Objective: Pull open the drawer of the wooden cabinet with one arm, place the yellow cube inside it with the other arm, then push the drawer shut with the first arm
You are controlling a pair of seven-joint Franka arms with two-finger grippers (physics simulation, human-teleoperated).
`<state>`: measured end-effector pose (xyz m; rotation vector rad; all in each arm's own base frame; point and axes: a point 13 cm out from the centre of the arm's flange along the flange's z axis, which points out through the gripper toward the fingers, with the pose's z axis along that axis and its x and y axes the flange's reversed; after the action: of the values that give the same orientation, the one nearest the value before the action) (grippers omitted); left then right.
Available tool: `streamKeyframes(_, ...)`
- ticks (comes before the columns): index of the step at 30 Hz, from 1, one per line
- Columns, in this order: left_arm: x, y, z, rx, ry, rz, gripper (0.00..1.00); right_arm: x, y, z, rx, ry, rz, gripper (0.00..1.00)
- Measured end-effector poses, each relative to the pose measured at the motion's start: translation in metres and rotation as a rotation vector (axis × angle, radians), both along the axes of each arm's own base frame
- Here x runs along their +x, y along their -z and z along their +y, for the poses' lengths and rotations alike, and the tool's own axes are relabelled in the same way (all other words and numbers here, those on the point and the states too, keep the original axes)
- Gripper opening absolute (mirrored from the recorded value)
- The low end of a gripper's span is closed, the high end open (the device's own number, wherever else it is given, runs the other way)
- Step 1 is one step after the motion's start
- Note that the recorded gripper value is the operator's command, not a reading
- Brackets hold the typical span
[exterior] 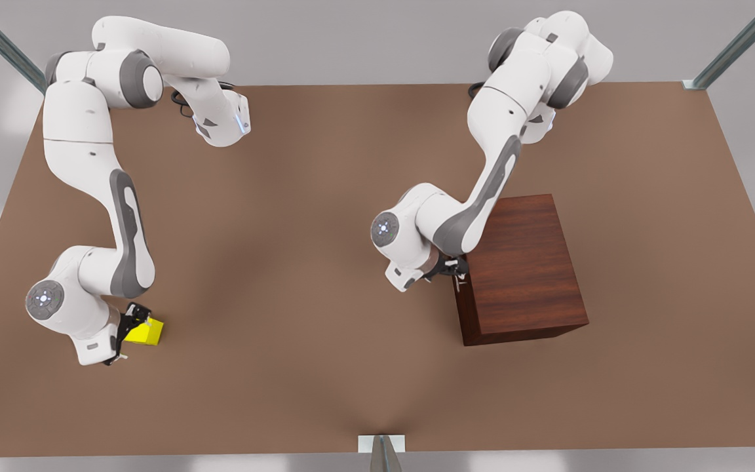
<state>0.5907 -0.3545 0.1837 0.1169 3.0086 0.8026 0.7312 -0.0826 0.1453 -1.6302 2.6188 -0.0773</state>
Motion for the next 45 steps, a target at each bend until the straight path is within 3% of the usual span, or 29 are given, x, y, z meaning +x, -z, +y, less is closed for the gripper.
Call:
streamKeyframes(9, 0.005, 0.024, 0.002, -0.006, -0.096, -0.057, 1.00, 0.003, 0.022, -0.010, -0.027, -0.250, -0.041, 1.00)
streamKeyframes(17, 0.006, 0.033, -0.015, -0.041, -0.150, -0.108, 1.00, -0.020, 0.031, -0.017, -0.023, -0.363, 0.009, 1.00)
streamKeyframes(28, 0.000, 0.019, -0.055, -0.099, -0.169, -0.177, 1.00, -0.047, 0.044, -0.013, 0.008, -0.418, 0.132, 1.00)
streamKeyframes(45, -0.019, 0.004, -0.122, -0.215, -0.177, -0.252, 1.00, -0.039, 0.064, -0.011, 0.015, -0.449, 0.150, 1.00)
